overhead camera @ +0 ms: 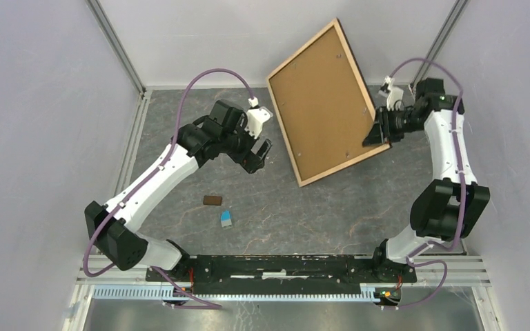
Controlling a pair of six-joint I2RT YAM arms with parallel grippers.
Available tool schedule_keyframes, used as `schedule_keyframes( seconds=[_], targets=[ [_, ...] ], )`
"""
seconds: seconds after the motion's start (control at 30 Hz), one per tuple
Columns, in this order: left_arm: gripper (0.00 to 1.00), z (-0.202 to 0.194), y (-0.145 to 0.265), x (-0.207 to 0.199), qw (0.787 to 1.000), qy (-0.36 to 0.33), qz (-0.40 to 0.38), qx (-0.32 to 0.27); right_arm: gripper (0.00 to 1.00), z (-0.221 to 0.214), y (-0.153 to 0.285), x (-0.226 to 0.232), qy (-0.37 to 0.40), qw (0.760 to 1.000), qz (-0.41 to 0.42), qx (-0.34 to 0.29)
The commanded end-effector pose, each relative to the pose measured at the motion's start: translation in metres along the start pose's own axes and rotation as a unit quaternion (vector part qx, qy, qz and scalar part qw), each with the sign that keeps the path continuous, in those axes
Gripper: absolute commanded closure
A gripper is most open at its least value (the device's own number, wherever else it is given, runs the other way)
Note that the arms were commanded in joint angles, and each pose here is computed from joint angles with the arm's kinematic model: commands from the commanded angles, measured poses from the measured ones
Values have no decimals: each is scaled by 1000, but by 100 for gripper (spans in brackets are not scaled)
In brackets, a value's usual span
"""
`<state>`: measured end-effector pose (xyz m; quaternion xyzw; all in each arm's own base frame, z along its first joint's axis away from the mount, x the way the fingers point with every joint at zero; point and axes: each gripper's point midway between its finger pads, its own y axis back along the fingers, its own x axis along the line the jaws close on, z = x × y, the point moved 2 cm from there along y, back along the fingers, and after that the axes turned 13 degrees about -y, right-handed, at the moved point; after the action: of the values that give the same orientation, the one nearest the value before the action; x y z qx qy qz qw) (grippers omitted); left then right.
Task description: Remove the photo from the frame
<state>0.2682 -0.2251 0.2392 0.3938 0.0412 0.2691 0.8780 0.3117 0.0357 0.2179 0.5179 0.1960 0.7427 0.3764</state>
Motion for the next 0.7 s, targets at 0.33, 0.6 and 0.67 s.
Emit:
schedule_keyframes(
  seconds=[0.33, 0.6, 0.67],
  targets=[
    [0, 17, 72, 72, 988, 48, 136, -48, 100, 135, 81, 38, 349, 903, -206, -142],
    [0, 14, 92, 97, 983, 74, 157, -62, 100, 107, 38, 62, 435, 866, -228, -101],
    [0, 10, 90, 98, 983, 85, 153, -61, 100, 94, 25, 63, 446, 862, -226, -82]
  ],
)
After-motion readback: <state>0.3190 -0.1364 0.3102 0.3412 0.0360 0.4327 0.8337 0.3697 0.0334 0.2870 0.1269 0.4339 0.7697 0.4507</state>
